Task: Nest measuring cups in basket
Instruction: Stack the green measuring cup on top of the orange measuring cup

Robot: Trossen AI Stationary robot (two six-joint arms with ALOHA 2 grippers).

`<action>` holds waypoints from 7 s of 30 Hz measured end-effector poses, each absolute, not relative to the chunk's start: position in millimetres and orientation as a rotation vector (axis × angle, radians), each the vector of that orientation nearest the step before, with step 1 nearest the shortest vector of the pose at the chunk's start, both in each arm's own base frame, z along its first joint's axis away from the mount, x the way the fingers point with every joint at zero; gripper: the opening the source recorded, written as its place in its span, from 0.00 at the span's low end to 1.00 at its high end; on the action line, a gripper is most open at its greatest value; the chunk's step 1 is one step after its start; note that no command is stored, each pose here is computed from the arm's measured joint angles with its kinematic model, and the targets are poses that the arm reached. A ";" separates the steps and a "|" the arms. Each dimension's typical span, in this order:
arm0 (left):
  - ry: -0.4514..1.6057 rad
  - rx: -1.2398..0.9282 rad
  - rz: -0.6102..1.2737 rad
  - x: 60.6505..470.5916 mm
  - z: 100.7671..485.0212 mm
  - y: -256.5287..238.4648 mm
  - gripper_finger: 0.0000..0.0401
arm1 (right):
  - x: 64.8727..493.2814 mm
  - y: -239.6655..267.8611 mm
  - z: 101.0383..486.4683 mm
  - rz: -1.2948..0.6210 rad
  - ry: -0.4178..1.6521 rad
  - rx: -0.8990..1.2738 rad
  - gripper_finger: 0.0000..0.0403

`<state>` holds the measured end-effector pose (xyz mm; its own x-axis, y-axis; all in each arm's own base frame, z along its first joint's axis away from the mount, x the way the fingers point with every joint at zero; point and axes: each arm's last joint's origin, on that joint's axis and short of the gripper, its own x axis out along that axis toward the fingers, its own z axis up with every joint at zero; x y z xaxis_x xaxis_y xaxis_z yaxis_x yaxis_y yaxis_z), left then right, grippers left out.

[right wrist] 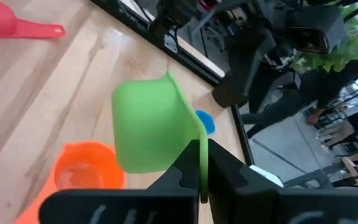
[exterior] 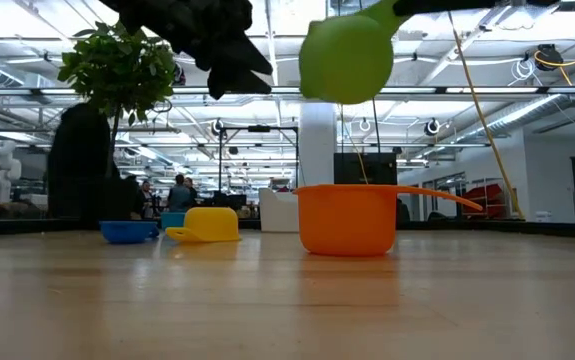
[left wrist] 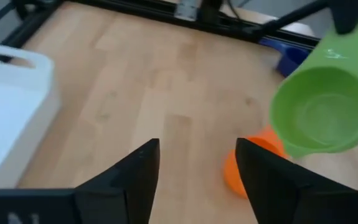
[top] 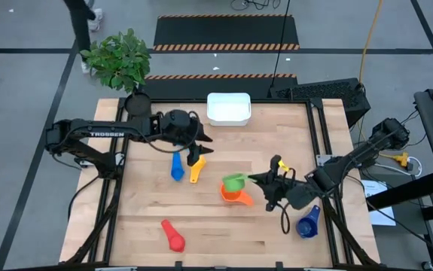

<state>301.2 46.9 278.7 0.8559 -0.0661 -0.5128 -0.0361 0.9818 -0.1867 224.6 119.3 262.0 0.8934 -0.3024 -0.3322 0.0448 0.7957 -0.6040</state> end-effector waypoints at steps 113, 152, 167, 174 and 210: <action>0.166 -0.094 -0.205 251.3 250.0 -48.9 0.46 | 277.4 193.5 182.3 -0.297 0.745 -1.141 0.00; 0.131 -0.111 -0.198 252.3 253.6 -46.4 0.46 | 276.9 159.7 215.6 -0.082 0.878 -0.299 0.41; 0.118 -0.111 -0.208 252.4 254.9 -46.7 0.46 | 273.6 147.0 220.1 -0.228 0.947 0.191 0.42; 0.115 -0.108 -0.209 252.4 255.2 -46.7 0.46 | 273.4 144.1 219.4 -0.336 0.922 0.307 0.59; 0.105 -0.101 -0.189 253.4 256.0 -41.6 0.46 | 302.3 143.1 166.2 -0.441 1.001 0.424 0.87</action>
<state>253.4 -41.6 256.0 0.9766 -0.1929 -0.0946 0.1824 0.9771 -0.1096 302.3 143.1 166.2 0.4676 -0.1572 -0.8698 0.5353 0.8335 0.1371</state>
